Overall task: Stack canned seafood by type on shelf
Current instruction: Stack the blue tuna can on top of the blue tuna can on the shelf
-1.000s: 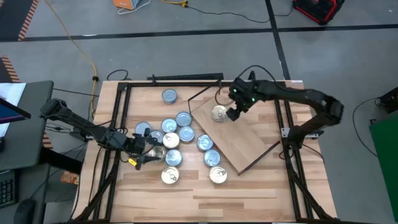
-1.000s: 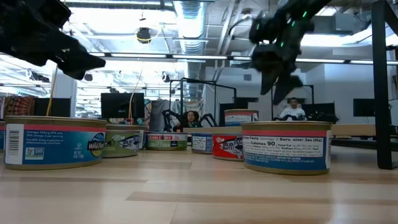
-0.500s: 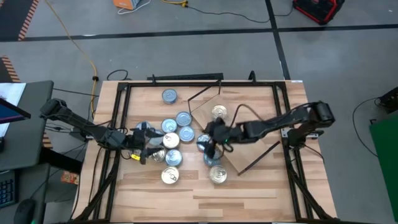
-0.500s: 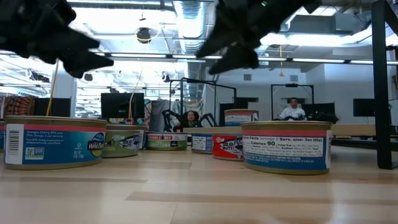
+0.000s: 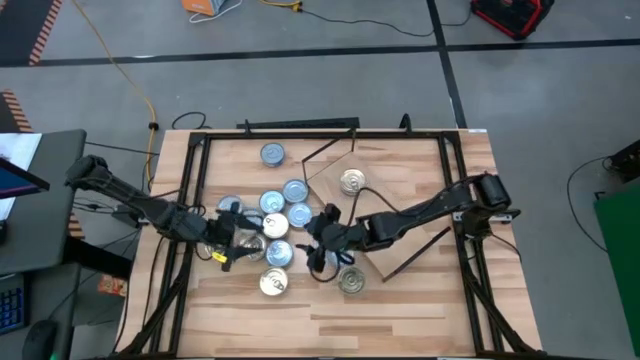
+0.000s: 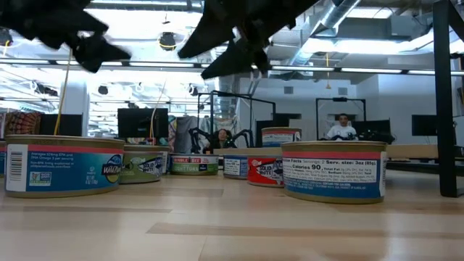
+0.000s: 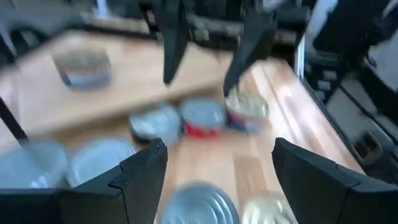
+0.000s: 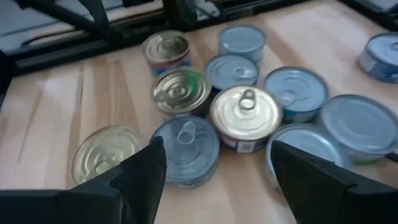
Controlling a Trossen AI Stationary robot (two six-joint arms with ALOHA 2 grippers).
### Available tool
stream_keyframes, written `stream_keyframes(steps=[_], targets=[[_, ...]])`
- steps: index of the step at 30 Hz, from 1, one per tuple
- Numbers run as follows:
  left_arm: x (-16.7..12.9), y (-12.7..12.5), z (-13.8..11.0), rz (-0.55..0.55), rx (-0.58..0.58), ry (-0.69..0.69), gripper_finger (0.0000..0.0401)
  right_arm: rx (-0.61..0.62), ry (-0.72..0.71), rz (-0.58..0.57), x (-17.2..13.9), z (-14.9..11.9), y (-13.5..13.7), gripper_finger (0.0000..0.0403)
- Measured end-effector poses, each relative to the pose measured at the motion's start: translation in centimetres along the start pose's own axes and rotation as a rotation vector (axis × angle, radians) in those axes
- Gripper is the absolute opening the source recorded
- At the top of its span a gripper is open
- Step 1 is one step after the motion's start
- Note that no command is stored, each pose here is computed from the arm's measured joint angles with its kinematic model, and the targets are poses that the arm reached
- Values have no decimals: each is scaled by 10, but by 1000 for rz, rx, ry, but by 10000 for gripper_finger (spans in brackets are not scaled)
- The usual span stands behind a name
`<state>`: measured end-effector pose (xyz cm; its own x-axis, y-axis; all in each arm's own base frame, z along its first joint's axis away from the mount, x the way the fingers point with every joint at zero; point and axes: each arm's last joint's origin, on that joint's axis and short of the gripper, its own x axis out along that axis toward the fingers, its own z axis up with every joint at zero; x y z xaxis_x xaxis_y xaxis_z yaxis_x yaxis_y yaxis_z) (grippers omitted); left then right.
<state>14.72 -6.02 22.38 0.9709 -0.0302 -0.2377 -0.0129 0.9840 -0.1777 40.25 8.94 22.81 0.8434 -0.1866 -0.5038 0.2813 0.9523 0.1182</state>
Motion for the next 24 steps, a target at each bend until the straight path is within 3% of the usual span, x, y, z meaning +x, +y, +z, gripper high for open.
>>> stream_keyframes(steps=[5, 9, 13, 19, 24], targets=[[0, -20, -13, -136, -64, 125, 279, -68, 13, 37, 2, -9, 20, 311], [-3, -34, -11, -83, -52, 261, 279, -93, 15, 45, -4, -9, 30, 311], [-3, -49, -20, -21, 36, 370, 279, -97, 16, 35, -4, -9, 30, 311], [-2, -75, -32, -69, 152, 445, 279, -100, 19, 33, -4, -10, 30, 311], [-2, -88, -40, -67, 141, 509, 279, -98, 30, 27, 1, -15, 30, 311]])
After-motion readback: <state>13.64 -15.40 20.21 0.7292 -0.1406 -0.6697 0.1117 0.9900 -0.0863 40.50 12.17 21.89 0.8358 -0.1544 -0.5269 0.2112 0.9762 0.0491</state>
